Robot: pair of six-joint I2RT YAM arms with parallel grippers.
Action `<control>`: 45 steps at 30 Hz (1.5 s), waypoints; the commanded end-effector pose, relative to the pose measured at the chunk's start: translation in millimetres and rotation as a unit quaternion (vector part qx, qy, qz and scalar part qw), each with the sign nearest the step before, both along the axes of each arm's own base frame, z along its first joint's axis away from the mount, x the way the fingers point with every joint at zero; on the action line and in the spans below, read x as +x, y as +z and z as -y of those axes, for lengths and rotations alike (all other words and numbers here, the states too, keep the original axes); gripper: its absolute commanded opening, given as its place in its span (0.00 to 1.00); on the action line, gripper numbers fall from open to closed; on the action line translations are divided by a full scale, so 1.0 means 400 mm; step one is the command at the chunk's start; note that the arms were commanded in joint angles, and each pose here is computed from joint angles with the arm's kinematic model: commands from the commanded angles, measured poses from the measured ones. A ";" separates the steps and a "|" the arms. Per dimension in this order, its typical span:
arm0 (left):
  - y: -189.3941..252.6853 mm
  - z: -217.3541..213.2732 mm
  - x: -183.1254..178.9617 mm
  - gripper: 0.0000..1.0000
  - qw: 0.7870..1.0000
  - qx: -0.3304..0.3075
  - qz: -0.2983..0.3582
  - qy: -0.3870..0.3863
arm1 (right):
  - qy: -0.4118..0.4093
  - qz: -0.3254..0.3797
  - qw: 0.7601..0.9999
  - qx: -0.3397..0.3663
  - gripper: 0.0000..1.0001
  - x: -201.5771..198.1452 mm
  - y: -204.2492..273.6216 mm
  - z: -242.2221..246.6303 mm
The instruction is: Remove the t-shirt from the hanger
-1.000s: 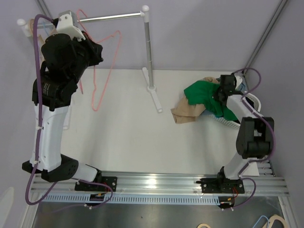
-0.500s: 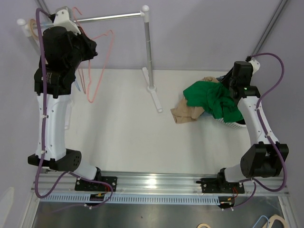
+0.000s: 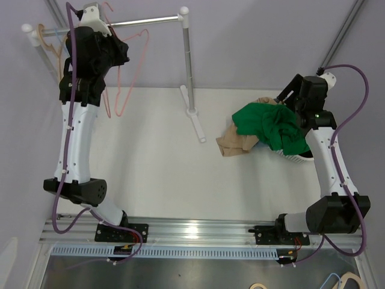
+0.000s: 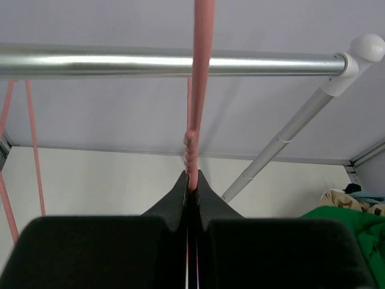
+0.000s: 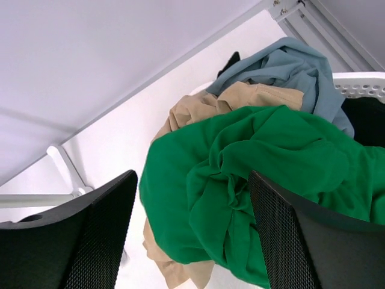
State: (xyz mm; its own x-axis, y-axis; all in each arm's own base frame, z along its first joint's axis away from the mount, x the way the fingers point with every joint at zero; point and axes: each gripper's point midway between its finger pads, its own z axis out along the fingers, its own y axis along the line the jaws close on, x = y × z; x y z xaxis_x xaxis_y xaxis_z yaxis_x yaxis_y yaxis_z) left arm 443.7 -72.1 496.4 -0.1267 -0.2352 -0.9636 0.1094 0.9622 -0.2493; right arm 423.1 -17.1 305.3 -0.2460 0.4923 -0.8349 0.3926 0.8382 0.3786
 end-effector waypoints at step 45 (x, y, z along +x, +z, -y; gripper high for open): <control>-0.006 -0.133 0.139 0.23 0.990 -0.010 0.044 0.133 | 0.098 0.077 0.992 -0.002 0.85 -0.104 0.112 -0.109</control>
State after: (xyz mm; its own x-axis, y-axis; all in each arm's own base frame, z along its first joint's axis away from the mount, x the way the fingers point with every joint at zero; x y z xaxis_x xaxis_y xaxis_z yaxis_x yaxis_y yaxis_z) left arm 528.3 -29.9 441.5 -0.1017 -0.2378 -0.9660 -0.1267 0.9662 -0.2246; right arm 388.1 22.7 332.0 -0.2477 0.4475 -0.8593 0.2029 0.8912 0.4057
